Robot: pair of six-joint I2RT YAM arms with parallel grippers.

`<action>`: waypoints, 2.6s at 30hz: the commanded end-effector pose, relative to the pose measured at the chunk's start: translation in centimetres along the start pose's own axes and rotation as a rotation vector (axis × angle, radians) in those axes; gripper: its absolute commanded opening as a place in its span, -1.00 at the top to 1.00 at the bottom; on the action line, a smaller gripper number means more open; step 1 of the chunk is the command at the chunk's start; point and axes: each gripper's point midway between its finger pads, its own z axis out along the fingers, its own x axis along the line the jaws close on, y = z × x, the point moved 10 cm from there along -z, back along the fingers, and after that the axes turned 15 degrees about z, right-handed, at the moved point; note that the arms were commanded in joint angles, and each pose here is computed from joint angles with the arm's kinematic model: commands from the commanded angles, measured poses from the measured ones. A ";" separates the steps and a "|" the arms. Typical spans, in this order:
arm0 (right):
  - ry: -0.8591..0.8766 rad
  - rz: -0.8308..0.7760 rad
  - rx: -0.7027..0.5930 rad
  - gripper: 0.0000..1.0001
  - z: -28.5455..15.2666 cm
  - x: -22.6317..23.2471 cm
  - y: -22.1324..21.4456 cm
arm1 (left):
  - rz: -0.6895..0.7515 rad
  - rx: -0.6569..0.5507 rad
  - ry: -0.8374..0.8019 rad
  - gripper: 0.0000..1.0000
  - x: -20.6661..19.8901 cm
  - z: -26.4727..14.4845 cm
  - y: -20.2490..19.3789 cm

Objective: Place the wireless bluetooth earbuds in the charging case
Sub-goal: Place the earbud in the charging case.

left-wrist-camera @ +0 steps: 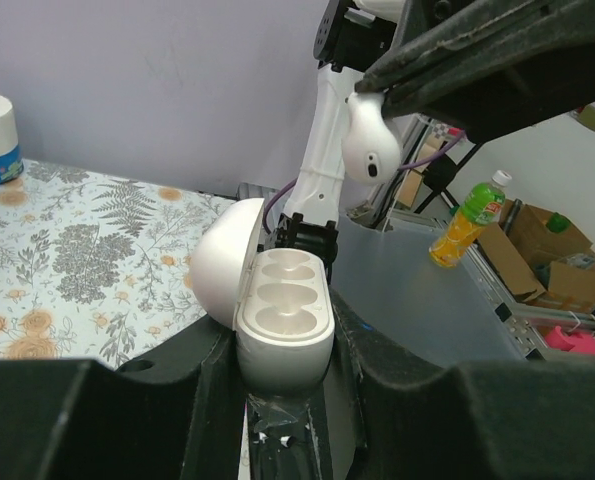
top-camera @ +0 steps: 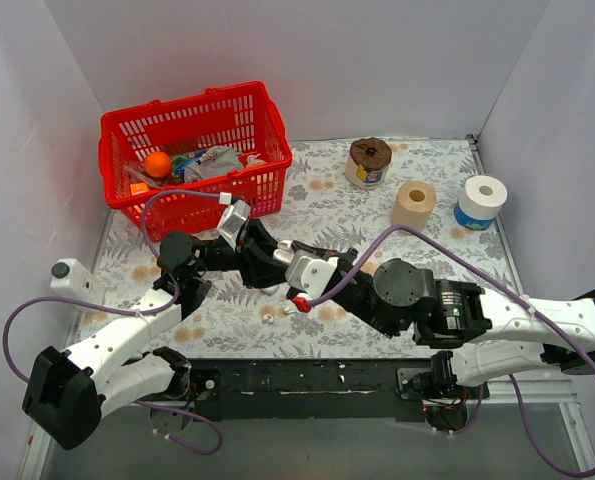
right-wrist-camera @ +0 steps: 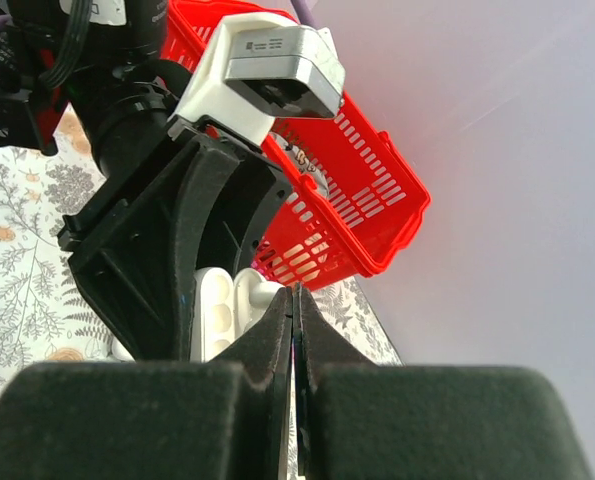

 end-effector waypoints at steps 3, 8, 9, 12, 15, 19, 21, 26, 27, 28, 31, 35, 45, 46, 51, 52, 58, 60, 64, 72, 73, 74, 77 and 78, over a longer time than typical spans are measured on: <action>-0.005 -0.008 -0.049 0.97 0.8 0.6 0.2 | 0.023 -0.009 -0.028 1.00 -0.3 0.2 1.6; -0.026 -0.027 -0.043 0.97 1.3 0.9 -0.3 | 0.003 -0.012 -0.024 1.00 -0.3 0.2 1.7; -0.026 -0.027 -0.045 0.97 1.4 1.1 -0.3 | 0.002 -0.012 -0.024 1.00 -0.3 0.3 1.8; -0.029 -0.034 -0.038 0.97 1.5 1.3 -0.8 | -0.007 -0.011 -0.024 1.00 -0.3 0.3 1.9; -0.052 -0.024 -0.052 0.97 1.7 1.4 -0.9 | -0.002 -0.014 -0.028 1.00 -0.3 0.4 2.1; -0.089 -0.028 -0.067 0.97 2.0 1.4 -1.0 | -0.002 -0.017 -0.029 1.00 -0.4 0.4 2.1; -0.092 -0.034 -0.066 0.97 2.1 1.5 -1.2 | -0.004 -0.019 -0.028 1.00 -0.4 0.4 2.1; -0.104 -0.042 -0.071 0.97 2.4 1.7 -1.4 | 0.004 -0.030 -0.027 1.00 -0.4 0.4 2.2; -0.101 -0.043 -0.070 0.97 2.4 1.8 -1.5 | 0.004 -0.031 -0.028 1.00 -0.4 0.4 2.2; -0.100 -0.047 -0.069 0.97 2.4 1.9 -1.6 | 0.005 -0.033 -0.027 1.00 -0.4 0.4 2.3; -0.093 -0.053 -0.069 0.97 2.4 1.9 -1.5 | 0.010 -0.033 -0.023 1.00 -0.3 0.5 2.3; -0.062 -0.047 -0.066 0.97 2.1 1.8 -1.6 | 0.026 -0.042 -0.007 1.00 -0.2 0.6 2.6; -0.013 -0.008 -0.036 0.97 1.5 1.9 -1.9 | 0.068 -0.077 0.052 1.00 0.4 0.8 3.1; -0.022 -0.004 -0.033 0.97 1.4 1.9 -1.9 | 0.069 -0.079 0.054 1.00 0.5 0.8 3.2; -0.058 0.081 -0.070 0.35 1.1 1.1 -0.7 | 0.068 -0.077 0.061 1.00 0.5 0.8 3.0; -0.063 0.107 -0.087 0.28 0.8 0.8 -0.3 | 0.064 -0.074 0.066 1.00 0.6 0.7 2.8; -0.120 0.360 -0.258 -0.03 -2.3 -2.8 3.5 | 0.061 -0.067 0.101 1.00 0.4 0.3 2.1; -0.164 0.440 -0.299 -0.04 -3.3 -4.0 3.6 | 0.078 -0.067 0.128 1.00 0.4 0.1 1.9; -0.247 0.509 -0.220 -0.04 -4.1 -4.8 -0.1 | 0.086 -0.063 0.193 1.00 0.0 -0.7 1.1; -0.135 0.655 0.243 0.03 1.6 -1.8 -11.3 | 0.193 -0.093 0.413 1.00 -2.7 -3.6 1.5; -0.075 0.659 0.304 0.04 2.6 -0.6 -12.6 | 0.195 -0.071 0.445 1.00 -3.0 -4.1 1.2; -0.048 0.667 0.340 0.05 3.1 0.2 -13.6 | 0.223 -0.088 0.454 1.00 -3.9 -4.5 1.8; 0.076 0.697 0.451 0.09 4.7 3.0 -16.6 | 0.233 -0.074 0.497 1.00 -4.7 -5.5 1.5; 0.102 0.706 0.476 0.11 5.1 3.6 -17.1 | 0.251 -0.092 0.496 1.00 -5.4 -5.8 1.8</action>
